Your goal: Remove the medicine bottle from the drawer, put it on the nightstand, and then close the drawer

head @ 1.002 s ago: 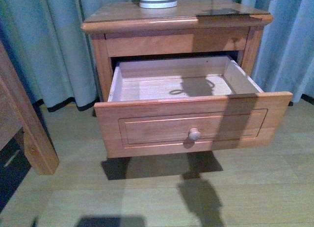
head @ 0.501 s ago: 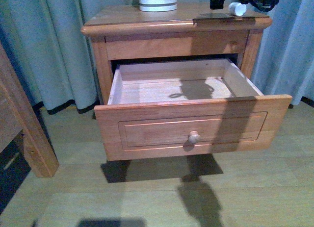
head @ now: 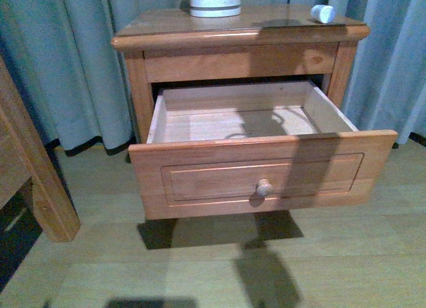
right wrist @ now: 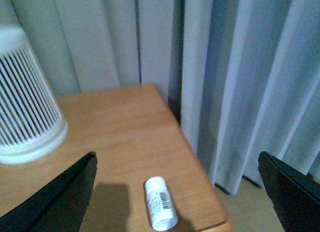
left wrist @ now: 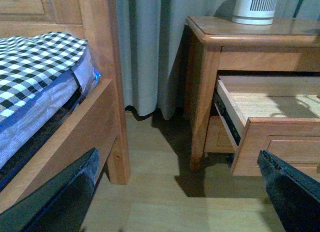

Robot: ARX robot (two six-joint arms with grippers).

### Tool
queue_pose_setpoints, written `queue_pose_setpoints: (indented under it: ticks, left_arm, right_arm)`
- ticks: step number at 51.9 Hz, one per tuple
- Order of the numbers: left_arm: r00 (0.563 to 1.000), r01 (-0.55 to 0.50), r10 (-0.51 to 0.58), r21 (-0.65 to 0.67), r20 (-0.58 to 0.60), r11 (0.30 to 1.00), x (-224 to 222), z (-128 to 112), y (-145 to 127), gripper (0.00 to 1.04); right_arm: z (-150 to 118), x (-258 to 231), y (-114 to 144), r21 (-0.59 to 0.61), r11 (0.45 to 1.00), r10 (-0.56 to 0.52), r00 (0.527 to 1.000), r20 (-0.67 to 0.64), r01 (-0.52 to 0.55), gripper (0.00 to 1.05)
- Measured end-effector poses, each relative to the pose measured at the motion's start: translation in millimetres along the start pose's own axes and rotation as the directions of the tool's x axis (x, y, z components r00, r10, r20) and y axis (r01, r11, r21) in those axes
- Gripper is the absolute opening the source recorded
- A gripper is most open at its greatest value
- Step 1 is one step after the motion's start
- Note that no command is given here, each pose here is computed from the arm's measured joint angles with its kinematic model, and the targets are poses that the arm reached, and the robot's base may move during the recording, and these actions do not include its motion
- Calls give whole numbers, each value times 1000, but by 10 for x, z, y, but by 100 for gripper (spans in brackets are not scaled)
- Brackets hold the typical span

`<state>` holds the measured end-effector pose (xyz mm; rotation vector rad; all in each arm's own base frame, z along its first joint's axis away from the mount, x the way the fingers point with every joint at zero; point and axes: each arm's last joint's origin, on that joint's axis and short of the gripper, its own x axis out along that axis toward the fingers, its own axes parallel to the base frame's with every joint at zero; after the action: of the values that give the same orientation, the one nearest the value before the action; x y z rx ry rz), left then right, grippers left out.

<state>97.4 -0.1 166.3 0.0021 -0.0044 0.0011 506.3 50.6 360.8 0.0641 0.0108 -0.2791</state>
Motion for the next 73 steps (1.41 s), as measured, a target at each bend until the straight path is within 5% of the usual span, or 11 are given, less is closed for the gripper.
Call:
queue_pose_setpoints:
  ticks: [4,8,19,33,46,73]
  left_arm:
    - [1000,0,0,0,0,1000,0,0,0,98]
    - [1000,0,0,0,0,1000,0,0,0,98]
    - [1000,0,0,0,0,1000,0,0,0,98]
    - [1000,0,0,0,0,1000,0,0,0,98]
    - [1000,0,0,0,0,1000,0,0,0,98]
    - [1000,0,0,0,0,1000,0,0,0,98]
  right_arm:
    - [233,-473,-248,23,1000,0,998,68,-1,98]
    - [196,-850,-445,24,1000,9,997,70,-11,98]
    - [-992,-1698,-883,-8,1000,17,973,-231,-19,98]
    - [-1762,-2314,-917,27,994,110,923,-368,-108,98]
    - [-2411,-2214,-703,56,986,168,897,-409,-159,98]
    - [-2755,-1277,-210,50,980,198,901,-386,-195,98]
